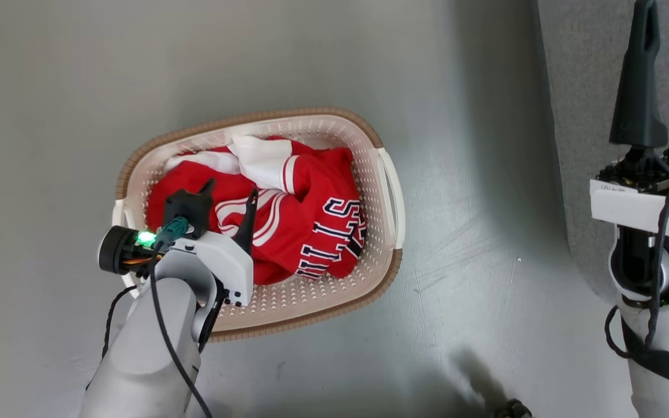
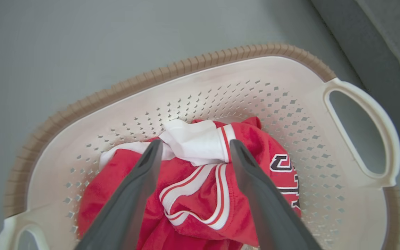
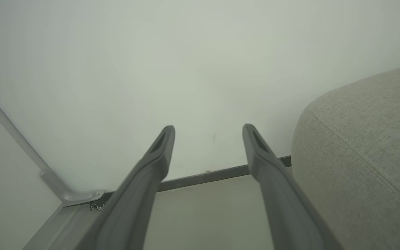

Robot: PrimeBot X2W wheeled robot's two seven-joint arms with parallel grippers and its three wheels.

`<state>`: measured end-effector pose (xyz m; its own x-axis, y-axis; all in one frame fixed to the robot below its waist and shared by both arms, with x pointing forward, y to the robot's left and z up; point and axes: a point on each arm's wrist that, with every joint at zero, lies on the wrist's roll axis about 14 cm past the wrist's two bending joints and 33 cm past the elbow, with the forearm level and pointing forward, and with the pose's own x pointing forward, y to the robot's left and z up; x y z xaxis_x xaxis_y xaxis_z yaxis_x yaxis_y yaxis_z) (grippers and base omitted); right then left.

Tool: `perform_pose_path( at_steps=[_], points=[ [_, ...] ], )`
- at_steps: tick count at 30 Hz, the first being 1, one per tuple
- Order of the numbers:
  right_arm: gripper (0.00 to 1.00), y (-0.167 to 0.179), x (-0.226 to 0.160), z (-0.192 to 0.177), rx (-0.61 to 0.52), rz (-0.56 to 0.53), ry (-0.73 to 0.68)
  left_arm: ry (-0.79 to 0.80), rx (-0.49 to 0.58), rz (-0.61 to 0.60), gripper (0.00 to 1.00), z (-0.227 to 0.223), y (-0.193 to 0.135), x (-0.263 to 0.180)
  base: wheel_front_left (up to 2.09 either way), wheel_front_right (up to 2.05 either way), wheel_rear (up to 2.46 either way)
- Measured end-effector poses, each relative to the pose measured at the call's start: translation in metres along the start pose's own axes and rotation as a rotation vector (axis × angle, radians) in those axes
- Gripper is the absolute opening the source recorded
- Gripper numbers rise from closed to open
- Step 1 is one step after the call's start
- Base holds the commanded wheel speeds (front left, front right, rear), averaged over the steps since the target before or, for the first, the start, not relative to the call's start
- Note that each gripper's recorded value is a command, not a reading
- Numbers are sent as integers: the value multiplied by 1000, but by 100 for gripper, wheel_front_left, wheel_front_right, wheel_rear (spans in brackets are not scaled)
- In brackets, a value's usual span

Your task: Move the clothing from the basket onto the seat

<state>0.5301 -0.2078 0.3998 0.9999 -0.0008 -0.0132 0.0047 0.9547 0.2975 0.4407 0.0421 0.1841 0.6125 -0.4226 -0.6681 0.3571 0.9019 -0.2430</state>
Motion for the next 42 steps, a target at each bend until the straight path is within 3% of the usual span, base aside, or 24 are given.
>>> perform_pose_path(
  at_steps=[10, 33, 42],
  points=[
    [100, -8, 11, -22, -8, -5, 26, 136, 14, -43, 100, -38, -4, 21, 0, 0, 0],
    [100, -21, 28, -59, -25, -8, 65, 386, 196, -173, 100, -104, -20, 50, 0, 0, 0],
    [100, -25, 29, -70, -31, -15, 81, 505, 227, -157, 100, -129, -13, 53, 0, 0, 0]
  ],
)
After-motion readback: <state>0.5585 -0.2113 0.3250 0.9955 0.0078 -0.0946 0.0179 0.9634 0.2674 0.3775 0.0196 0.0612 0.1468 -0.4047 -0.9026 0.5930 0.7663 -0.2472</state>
